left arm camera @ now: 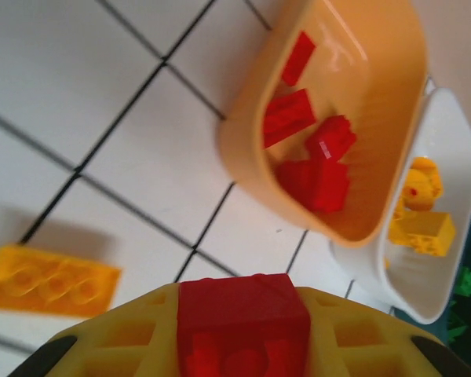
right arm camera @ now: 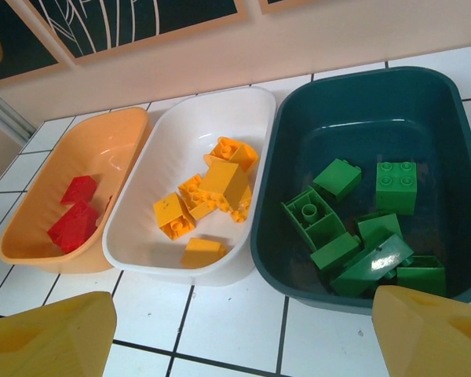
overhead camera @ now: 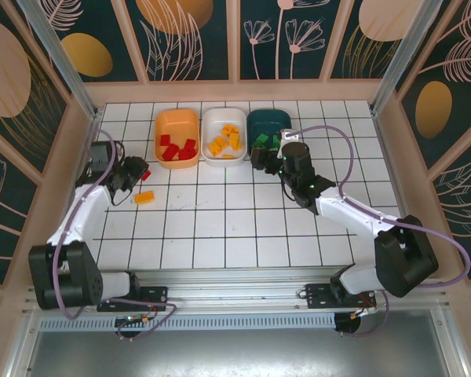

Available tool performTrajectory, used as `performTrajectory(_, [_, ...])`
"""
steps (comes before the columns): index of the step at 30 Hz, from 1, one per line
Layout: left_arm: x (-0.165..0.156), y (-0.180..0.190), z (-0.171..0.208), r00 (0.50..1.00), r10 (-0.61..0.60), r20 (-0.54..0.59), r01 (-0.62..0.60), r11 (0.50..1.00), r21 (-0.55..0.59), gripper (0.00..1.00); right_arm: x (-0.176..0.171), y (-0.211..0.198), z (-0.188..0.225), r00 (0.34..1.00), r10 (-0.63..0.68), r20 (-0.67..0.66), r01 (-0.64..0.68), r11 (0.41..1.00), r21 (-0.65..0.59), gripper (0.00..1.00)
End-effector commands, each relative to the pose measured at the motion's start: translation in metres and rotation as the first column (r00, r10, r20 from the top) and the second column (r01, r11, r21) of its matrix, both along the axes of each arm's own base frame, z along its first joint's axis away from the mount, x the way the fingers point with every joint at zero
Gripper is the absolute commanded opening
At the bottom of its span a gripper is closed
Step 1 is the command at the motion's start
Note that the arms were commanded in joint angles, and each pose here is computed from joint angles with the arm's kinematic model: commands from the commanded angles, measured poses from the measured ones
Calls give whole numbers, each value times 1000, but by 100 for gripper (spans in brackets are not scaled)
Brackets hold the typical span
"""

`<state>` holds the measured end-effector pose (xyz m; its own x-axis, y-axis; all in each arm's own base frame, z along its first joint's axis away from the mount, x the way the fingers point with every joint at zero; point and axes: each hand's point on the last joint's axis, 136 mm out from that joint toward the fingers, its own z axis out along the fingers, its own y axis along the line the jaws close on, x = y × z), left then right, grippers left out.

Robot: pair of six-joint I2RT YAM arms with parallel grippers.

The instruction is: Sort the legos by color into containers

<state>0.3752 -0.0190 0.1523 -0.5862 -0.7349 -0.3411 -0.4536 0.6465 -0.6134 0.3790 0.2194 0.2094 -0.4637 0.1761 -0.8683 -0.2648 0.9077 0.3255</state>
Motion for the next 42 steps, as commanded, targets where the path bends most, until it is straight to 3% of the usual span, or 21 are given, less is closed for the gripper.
performTrajectory(1, [38,-20,16,997,-45,69,48,998,-46,30,-4,4,-5,1000,8,-28,-8,1000,14,85])
performTrajectory(5, [87,-47,21,990,-107,89,112,993,-47,30,-5,5,-9,999,12,-47,-11,1000,13,85])
performTrajectory(8, [116,-57,4,991,-120,56,122,992,-44,30,-7,5,-11,998,11,-59,-11,1000,2,85])
performTrajectory(15, [146,-64,-23,993,-108,44,112,990,-86,35,-14,2,-12,997,-3,-75,2,1000,-17,85])
performTrajectory(19, [153,-72,-19,988,-143,61,148,986,-77,51,-18,3,-10,997,2,-76,-4,1000,-30,85])
performTrajectory(22, [153,-79,5,976,-179,124,187,981,-59,65,-19,5,-6,998,6,-70,-8,999,-34,86])
performTrajectory(26, [133,-72,49,964,-171,203,178,984,-13,75,-21,11,-1,998,15,-64,-18,999,-43,86])
performTrajectory(29, [91,-41,52,982,-68,179,53,995,88,98,-29,19,5,999,25,-43,-28,998,-60,86])
performTrajectory(32, [43,-15,13,998,15,60,-26,982,187,99,-36,25,8,999,40,-27,-42,997,-57,87])
performTrajectory(36, [-7,11,-42,994,64,-90,-31,945,325,98,-40,33,7,997,72,-32,-73,996,-55,89])
performTrajectory(42, [-20,32,-74,979,112,-171,-24,893,450,98,-42,42,10,994,108,-33,-110,992,-62,91])
